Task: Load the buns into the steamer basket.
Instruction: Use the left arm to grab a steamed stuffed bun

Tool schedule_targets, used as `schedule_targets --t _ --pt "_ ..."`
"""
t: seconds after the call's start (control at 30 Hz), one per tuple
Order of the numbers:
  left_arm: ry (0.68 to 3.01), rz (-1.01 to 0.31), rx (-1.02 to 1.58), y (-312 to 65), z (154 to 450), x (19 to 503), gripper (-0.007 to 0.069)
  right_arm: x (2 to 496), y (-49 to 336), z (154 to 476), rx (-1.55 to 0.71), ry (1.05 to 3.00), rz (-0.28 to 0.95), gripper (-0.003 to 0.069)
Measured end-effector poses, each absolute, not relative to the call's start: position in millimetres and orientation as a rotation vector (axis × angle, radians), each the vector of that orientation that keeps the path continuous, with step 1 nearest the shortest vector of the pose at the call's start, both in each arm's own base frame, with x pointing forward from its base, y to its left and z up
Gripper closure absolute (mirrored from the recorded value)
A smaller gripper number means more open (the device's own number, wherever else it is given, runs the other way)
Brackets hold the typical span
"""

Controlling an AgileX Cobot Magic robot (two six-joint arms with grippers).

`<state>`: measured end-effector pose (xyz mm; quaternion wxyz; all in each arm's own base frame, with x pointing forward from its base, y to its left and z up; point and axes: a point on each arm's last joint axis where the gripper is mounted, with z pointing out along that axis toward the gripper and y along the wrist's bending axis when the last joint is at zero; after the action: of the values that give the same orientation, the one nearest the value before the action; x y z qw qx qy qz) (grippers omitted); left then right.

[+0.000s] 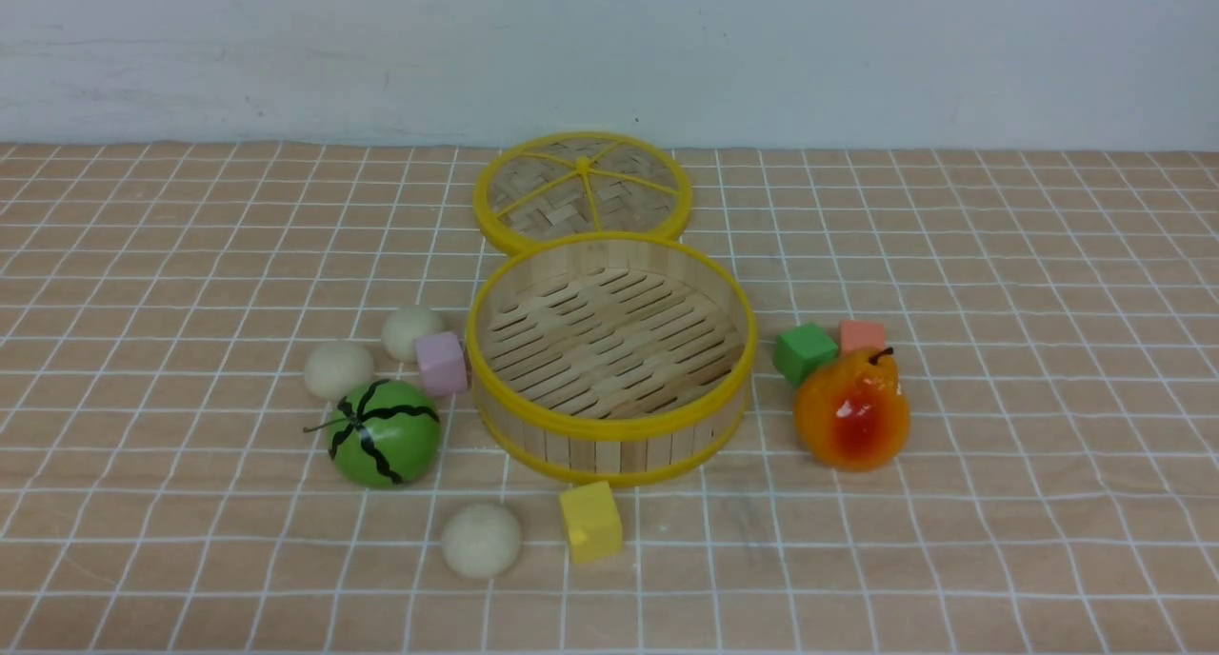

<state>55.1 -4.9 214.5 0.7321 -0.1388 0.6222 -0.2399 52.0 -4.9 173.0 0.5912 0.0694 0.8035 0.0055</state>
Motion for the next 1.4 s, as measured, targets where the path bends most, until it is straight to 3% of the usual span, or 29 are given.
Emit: schedule_targets --t 0.73,1.1,1.23,1.4 --pt "1.389 -0.561 -0.339 -5.1 215.6 54.9 0.0545 52.0 -4.9 173.0 0.162 1.869 0.013 0.0418" --pt "1.363 -0.482 -0.226 -5.6 300.2 40.6 0.0534 52.0 -4.9 173.0 0.162 1.869 0.013 0.0418" --pt "1.488 -0.474 -0.23 -8.2 350.6 49.8 0.0533 52.0 -4.9 173.0 0.162 1.869 0.013 0.0418" --pt "1.747 -0.446 -0.258 -13.3 366.5 80.7 0.0525 52.0 -4.9 173.0 0.162 1.869 0.013 0.0418"
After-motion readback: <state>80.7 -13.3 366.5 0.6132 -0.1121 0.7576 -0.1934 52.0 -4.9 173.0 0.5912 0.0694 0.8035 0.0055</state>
